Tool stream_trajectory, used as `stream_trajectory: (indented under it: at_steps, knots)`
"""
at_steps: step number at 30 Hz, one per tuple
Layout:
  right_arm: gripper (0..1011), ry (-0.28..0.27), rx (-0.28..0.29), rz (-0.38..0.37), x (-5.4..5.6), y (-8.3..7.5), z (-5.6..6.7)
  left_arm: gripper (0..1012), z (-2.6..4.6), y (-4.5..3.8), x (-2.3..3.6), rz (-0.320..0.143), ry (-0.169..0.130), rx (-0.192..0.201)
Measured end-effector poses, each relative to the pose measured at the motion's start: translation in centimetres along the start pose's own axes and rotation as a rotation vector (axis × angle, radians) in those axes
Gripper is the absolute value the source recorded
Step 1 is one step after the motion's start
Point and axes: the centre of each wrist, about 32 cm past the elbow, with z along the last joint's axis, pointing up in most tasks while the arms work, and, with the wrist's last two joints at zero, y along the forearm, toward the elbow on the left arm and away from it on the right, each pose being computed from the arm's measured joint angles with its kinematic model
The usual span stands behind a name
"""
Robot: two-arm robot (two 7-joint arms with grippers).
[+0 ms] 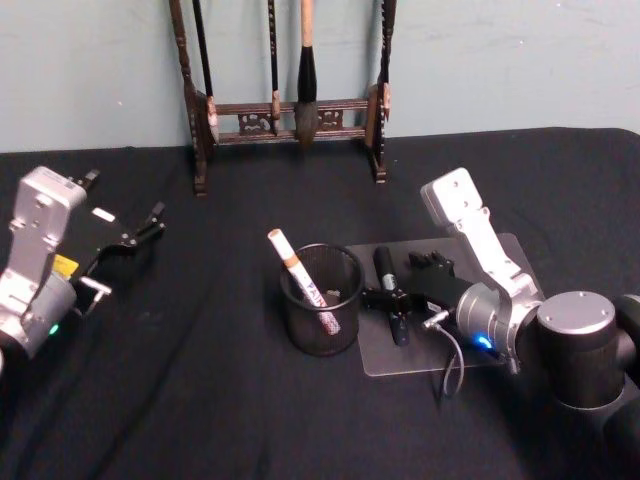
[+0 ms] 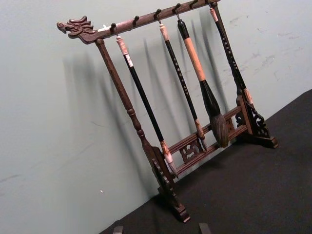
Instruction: Pick up the water-based marker from the table and place it into the pen holder.
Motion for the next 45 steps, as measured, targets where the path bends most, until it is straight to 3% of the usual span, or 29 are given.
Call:
stream_trajectory:
  at_steps: [45]
  knots:
    - [1002,-0.005,0.003,0.015,0.20,0.12,-0.78,1001,0.00,0.00,0.00,0.000,0.000,0.000]
